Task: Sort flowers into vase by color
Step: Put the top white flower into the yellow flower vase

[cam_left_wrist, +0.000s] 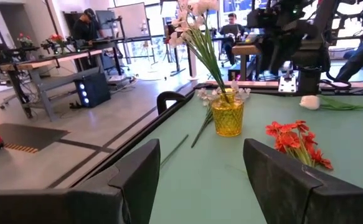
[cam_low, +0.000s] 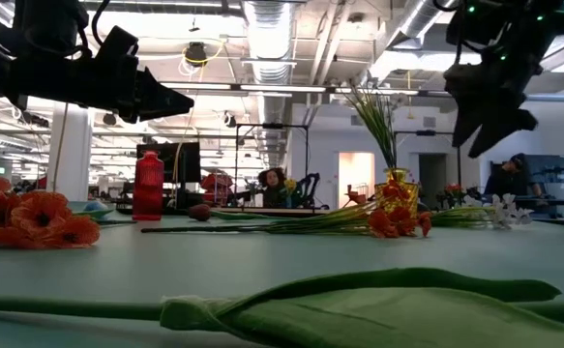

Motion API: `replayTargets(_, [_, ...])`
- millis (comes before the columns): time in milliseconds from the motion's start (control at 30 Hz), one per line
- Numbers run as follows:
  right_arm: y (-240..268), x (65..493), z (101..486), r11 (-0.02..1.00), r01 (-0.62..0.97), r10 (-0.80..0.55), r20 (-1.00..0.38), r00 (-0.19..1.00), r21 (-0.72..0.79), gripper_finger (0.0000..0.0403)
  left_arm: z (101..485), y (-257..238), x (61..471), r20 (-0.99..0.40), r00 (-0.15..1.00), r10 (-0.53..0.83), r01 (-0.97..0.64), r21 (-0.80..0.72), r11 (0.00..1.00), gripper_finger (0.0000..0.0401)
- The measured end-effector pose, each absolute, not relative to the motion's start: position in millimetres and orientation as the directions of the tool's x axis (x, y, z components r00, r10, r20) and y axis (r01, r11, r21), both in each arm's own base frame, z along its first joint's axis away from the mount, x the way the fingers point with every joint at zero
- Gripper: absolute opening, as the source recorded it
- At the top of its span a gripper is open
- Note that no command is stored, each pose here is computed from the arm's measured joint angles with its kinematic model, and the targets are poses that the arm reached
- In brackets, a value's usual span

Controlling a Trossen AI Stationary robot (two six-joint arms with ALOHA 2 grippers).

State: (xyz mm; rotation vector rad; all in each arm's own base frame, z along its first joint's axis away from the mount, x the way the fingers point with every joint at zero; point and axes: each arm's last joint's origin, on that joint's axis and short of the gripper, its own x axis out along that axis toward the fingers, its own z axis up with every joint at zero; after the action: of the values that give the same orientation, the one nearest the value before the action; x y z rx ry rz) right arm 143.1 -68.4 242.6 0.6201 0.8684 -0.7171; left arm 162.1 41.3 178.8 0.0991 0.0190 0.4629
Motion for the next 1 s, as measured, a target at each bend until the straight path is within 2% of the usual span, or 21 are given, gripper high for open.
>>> replayTargets(100, [-77.6, 149.2, 241.7, 0.72, 0.693, -0.373, -0.818, 0.438, 0.043, 0.0255, 179.3, 41.3, 162.1, 0.009, 0.895, 0.447, -0.445, 0.11, 0.889, 0.022])
replayTargets(267, [-103.0, 166.1, 234.2, 0.809, 0.579, -0.42, -0.785, 0.455, -0.097, 0.0255, 180.5, 41.4, 162.1, 0.021, 0.894, 0.447, -0.447, 0.107, 0.888, 0.022])
replayTargets(400, [-120.5, 167.9, 215.0, 0.846, 0.496, -0.398, -0.849, 0.347, -0.193, 0.0255, 180.9, 41.3, 162.1, 0.024, 0.894, 0.447, -0.447, 0.105, 0.889, 0.022])
replayTargets(500, [-132.8, 167.6, 201.3, 0.856, 0.46, -0.387, -0.883, 0.266, -0.236, 0.0255, 180.8, 41.4, 162.1, 0.024, 0.894, 0.447, -0.447, 0.104, 0.888, 0.022])
replayTargets(700, [-153.8, 169.2, 178.9, 0.819, 0.419, -0.464, -0.882, 0.083, -0.392, 0.0255, 180.7, 41.3, 162.1, 0.022, 0.894, 0.447, -0.447, 0.103, 0.889, 0.022])
replayTargets(1000, [-178.3, 173.7, 152.3, 0.822, 0.374, -0.448, -0.893, -0.039, -0.429, 0.0255, 179.8, 41.4, 162.1, 0.013, 0.894, 0.448, -0.447, 0.107, 0.888, 0.022])
